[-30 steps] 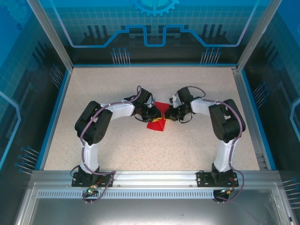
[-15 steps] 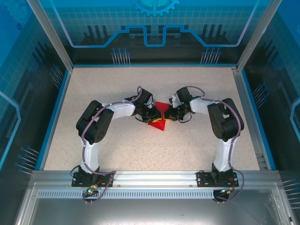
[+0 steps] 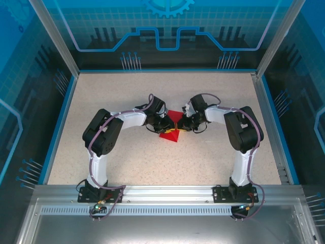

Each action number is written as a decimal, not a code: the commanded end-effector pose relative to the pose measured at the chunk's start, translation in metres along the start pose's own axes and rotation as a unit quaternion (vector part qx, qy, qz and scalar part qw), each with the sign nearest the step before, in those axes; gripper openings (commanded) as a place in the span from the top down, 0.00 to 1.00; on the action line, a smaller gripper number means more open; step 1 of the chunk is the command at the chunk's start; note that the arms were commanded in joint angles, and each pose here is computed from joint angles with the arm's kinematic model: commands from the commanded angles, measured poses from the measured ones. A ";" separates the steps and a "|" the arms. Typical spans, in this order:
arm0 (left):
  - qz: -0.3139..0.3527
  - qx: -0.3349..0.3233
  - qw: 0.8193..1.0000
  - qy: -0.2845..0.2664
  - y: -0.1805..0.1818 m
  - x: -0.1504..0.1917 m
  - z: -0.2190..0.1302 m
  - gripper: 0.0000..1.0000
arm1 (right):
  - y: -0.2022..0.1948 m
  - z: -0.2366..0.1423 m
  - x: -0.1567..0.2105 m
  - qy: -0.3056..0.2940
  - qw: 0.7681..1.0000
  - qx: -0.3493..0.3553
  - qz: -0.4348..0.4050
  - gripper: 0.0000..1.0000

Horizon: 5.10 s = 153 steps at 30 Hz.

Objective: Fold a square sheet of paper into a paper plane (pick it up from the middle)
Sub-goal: Fold the triangle a second time at the center of the table.

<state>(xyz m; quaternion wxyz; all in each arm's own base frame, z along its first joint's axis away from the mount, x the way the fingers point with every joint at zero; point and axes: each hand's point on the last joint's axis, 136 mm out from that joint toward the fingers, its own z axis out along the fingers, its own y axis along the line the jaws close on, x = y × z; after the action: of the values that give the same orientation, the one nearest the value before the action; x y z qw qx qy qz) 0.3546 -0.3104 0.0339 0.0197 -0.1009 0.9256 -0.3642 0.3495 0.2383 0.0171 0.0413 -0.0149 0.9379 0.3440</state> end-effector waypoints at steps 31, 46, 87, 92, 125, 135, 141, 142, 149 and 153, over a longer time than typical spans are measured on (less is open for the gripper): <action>-0.011 -0.029 0.999 0.018 0.017 0.007 0.008 0.85 | -0.004 0.006 0.000 0.008 1.000 0.020 -0.003 0.91; -0.018 -0.043 0.999 0.021 0.025 0.009 0.010 0.85 | -0.007 0.007 0.001 0.011 1.000 0.025 0.000 0.91; -0.027 -0.074 0.996 0.031 0.039 0.014 0.013 0.85 | 0.011 0.000 0.005 -0.004 0.996 0.076 -0.036 0.90; -0.027 -0.072 0.997 0.031 0.038 0.013 0.013 0.85 | -0.006 0.010 0.008 0.004 0.996 0.087 -0.015 0.91; -0.030 -0.107 0.993 -0.029 0.057 -0.026 -0.001 0.86 | -0.072 0.015 0.038 0.060 0.978 0.200 -0.002 0.93; -0.051 -0.096 0.993 -0.050 0.057 -0.043 -0.008 0.84 | -0.073 0.015 0.038 0.059 0.978 0.200 -0.001 0.93; -0.061 -0.092 0.992 -0.064 0.063 -0.055 -0.012 0.84 | -0.074 0.016 0.039 0.060 0.978 0.201 0.001 0.93; -0.060 -0.094 0.992 -0.066 0.064 -0.057 -0.014 0.84 | -0.074 0.016 0.039 0.060 0.978 0.201 0.001 0.93; -0.051 -0.103 0.990 -0.076 0.065 -0.071 -0.020 0.83 | -0.074 0.017 0.040 0.062 0.978 0.199 0.001 0.94; -0.032 -0.108 0.989 -0.091 0.058 -0.085 -0.032 0.83 | -0.073 0.018 0.040 0.063 0.978 0.198 0.001 0.94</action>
<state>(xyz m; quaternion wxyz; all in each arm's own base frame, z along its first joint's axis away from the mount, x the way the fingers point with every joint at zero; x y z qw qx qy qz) 0.4071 -0.2536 0.0179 0.0592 -0.1605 0.9420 -0.2888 0.3452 0.2395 0.0093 0.0522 -0.0518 0.9632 0.2585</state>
